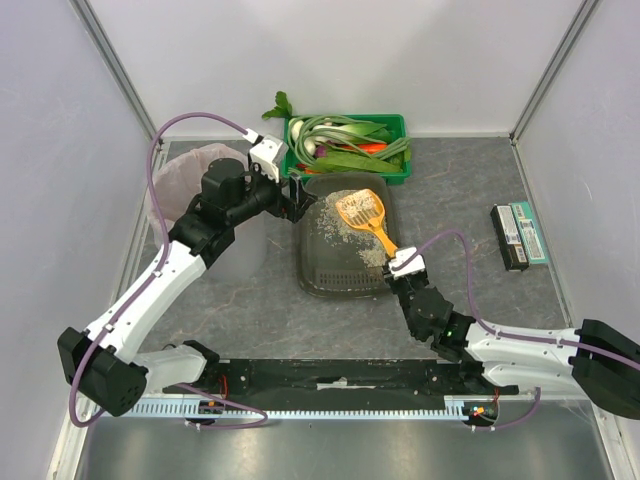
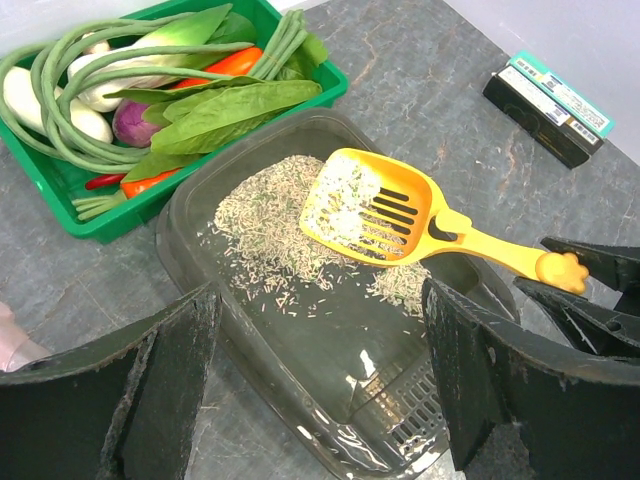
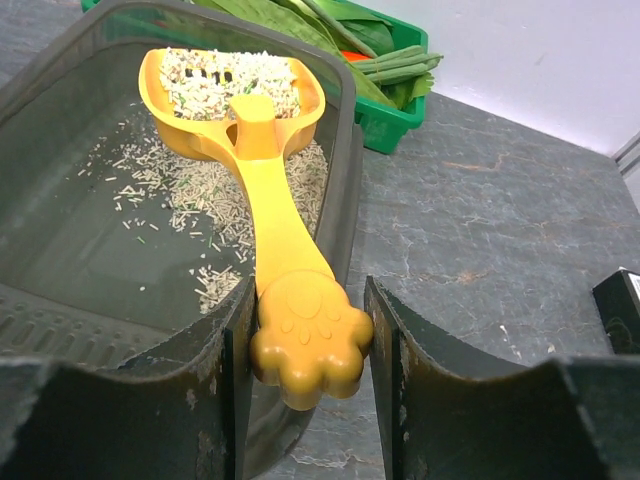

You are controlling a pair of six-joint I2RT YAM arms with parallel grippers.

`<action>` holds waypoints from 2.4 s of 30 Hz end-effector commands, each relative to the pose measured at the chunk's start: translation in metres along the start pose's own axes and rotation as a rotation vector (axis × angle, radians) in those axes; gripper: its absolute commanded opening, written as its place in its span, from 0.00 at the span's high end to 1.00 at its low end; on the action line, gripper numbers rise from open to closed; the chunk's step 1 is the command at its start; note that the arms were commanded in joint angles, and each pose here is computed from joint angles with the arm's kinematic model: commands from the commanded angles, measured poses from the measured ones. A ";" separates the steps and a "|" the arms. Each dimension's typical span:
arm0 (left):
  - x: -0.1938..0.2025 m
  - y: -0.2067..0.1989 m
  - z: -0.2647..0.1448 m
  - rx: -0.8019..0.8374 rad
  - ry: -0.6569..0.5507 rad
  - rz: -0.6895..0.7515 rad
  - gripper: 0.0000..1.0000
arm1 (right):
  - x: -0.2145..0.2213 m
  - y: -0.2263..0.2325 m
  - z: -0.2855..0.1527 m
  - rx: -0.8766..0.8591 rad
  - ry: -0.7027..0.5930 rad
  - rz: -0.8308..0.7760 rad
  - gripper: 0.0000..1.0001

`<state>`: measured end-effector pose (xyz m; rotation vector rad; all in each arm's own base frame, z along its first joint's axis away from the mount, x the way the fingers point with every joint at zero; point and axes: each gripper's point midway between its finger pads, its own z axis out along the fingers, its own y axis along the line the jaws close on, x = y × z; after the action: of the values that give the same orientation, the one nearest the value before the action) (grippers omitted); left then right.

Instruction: Clean the litter box

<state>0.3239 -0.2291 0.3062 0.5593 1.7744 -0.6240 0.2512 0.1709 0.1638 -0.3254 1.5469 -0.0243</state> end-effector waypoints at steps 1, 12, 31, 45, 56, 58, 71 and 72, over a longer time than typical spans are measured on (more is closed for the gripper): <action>-0.010 -0.004 0.004 0.029 -0.038 0.003 0.13 | -0.027 -0.004 0.001 0.017 -0.092 0.067 1.00; -0.005 -0.002 0.008 0.026 -0.024 -0.001 0.13 | -0.017 -0.006 -0.008 -0.014 -0.114 0.069 1.00; 0.000 -0.001 0.012 0.027 -0.003 -0.002 0.13 | 0.003 0.011 -0.007 -0.016 0.041 0.033 1.00; -0.004 -0.005 0.009 0.044 -0.013 -0.010 0.13 | 0.013 0.024 -0.007 -0.064 0.033 0.100 1.00; -0.014 -0.012 0.002 0.070 -0.042 -0.026 0.13 | 0.021 0.007 -0.004 0.077 0.101 0.056 1.00; -0.015 -0.013 0.001 0.073 -0.045 -0.027 0.13 | -0.003 0.037 -0.004 -0.122 0.009 0.134 1.00; -0.016 -0.010 0.000 0.055 -0.050 -0.014 0.13 | -0.011 0.045 -0.005 -0.171 0.010 0.120 1.00; -0.014 -0.009 0.000 0.051 -0.046 -0.012 0.13 | -0.005 0.034 -0.004 -0.102 0.044 0.097 1.00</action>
<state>0.3224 -0.2387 0.2972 0.5882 1.7945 -0.6774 0.2403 0.1950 0.1399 -0.3799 1.6530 0.0453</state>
